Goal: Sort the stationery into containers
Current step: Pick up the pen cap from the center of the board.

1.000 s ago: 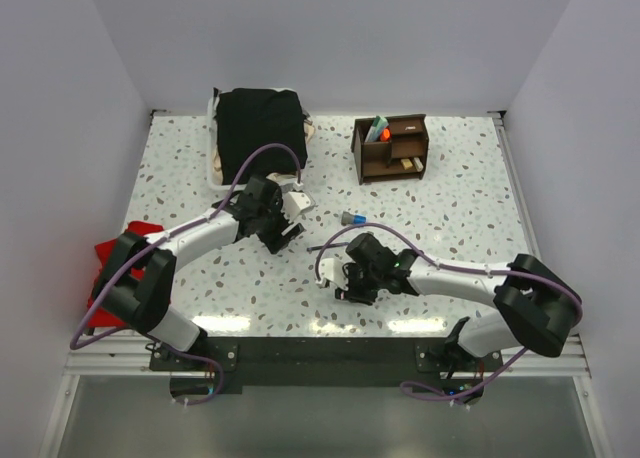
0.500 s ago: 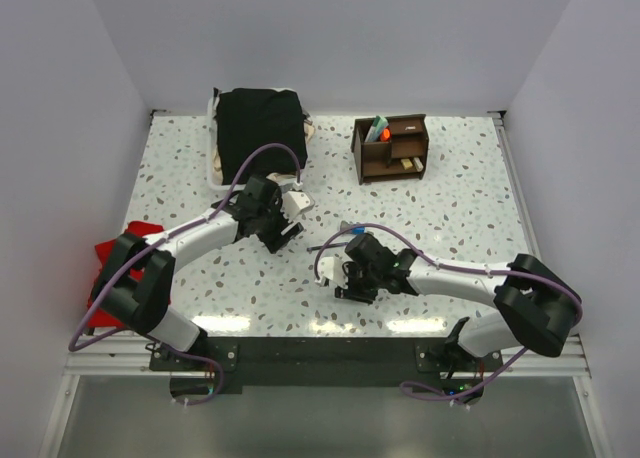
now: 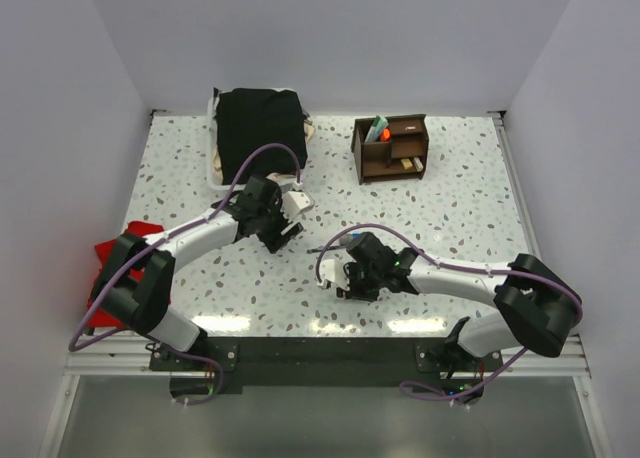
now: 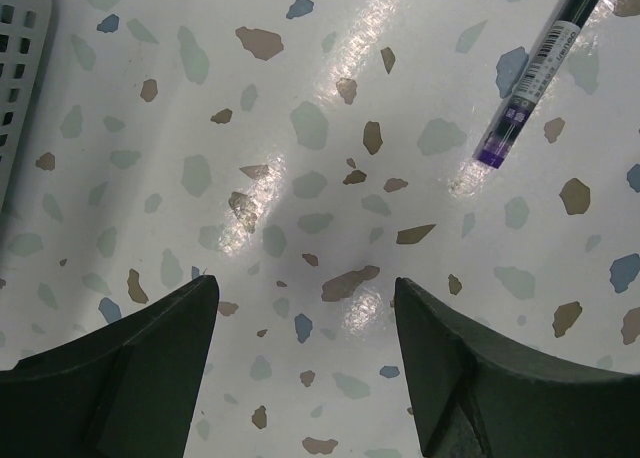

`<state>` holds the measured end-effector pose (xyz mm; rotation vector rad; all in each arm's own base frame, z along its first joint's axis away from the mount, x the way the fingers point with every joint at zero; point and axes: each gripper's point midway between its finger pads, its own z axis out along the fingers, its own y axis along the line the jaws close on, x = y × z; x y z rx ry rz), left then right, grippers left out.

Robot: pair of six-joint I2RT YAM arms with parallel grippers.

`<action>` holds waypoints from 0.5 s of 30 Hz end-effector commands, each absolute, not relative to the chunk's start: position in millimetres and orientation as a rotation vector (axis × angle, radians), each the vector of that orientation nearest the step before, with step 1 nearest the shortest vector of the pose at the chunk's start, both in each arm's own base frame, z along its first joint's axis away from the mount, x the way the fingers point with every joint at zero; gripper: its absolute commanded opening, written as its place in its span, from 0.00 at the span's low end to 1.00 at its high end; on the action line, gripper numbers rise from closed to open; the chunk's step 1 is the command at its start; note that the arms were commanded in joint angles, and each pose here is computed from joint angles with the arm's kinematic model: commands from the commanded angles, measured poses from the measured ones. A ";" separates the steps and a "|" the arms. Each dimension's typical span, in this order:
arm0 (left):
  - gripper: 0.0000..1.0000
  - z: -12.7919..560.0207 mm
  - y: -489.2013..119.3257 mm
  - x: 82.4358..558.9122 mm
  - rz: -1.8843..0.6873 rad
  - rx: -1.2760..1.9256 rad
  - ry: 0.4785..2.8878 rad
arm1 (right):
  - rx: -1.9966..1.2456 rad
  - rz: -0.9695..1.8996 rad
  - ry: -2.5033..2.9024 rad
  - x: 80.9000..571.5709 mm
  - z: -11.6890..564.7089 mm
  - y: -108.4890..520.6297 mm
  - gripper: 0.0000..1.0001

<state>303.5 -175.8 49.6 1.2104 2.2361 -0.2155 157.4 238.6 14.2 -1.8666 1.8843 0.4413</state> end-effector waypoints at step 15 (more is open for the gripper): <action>0.76 62.7 -190.4 291.0 -0.332 1.425 2.060 | -1.925 0.365 1.896 170.5 35.0 201.9 0.00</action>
